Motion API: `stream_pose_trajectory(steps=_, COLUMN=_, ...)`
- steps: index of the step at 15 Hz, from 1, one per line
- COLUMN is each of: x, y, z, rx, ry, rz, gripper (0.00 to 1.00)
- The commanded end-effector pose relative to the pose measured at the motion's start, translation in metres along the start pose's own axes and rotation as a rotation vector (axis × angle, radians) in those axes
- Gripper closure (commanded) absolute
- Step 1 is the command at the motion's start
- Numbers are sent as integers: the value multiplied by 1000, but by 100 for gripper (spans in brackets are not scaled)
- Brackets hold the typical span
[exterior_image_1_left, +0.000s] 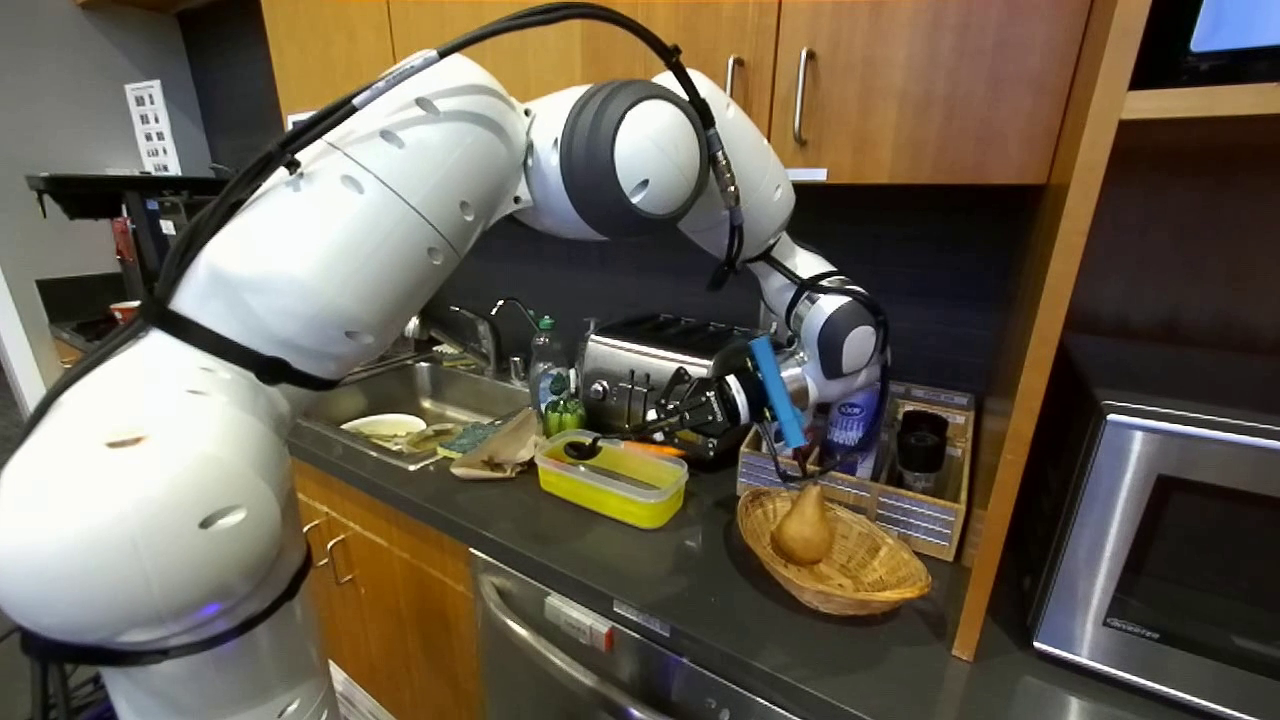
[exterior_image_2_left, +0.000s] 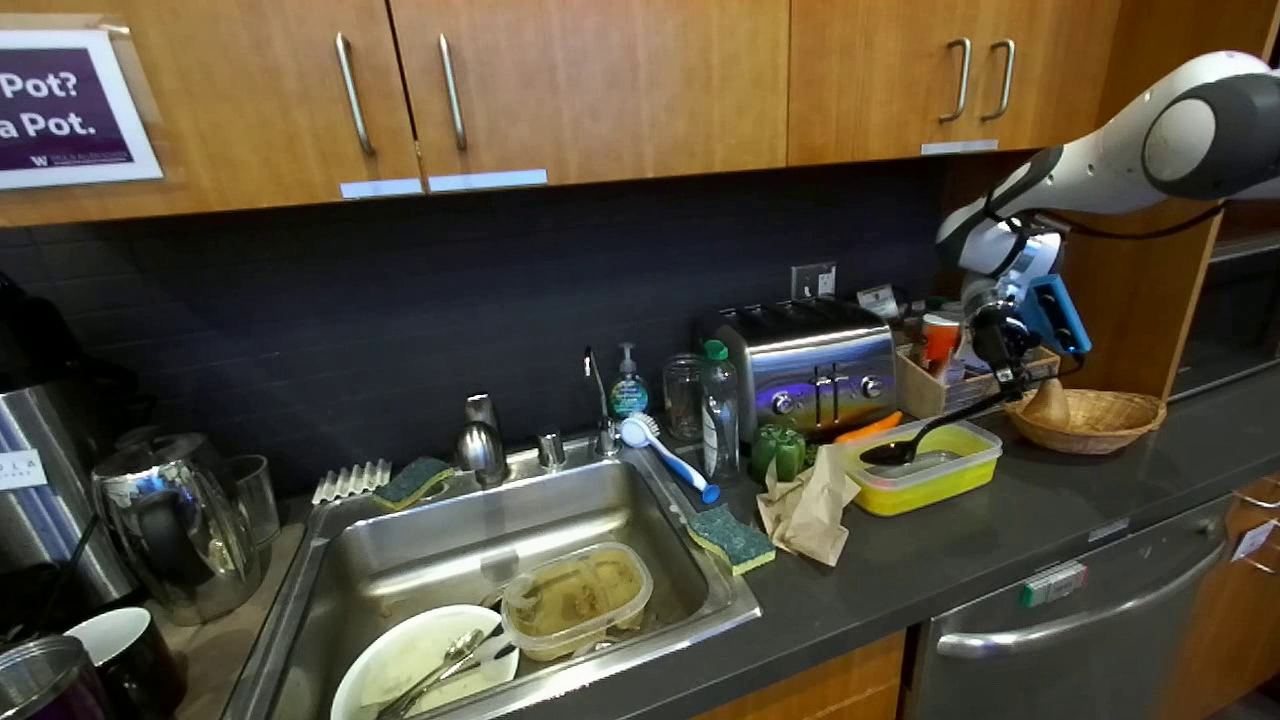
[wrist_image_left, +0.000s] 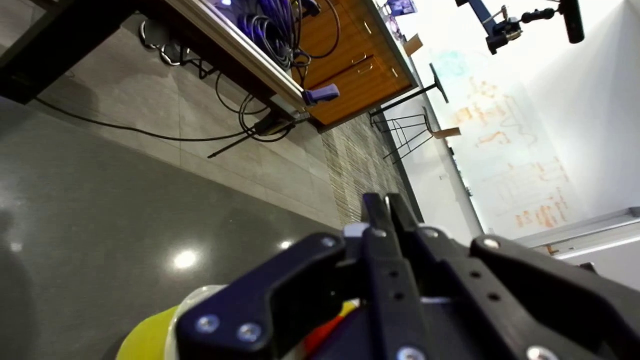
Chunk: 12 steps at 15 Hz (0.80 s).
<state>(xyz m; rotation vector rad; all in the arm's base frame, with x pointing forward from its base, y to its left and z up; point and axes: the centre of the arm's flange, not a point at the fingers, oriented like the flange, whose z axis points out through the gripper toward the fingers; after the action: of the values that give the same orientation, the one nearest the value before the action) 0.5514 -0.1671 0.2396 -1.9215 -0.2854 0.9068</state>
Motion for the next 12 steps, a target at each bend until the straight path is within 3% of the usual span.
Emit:
stream_pose_trajectory(steps=1, x=-18, y=-4, z=25, rx=-42, ry=33, rz=-41, gripper=99)
stream_pose_trajectory(steps=12, x=-30, y=11, z=55, rx=-109, ry=98, rz=-108, gripper=99)
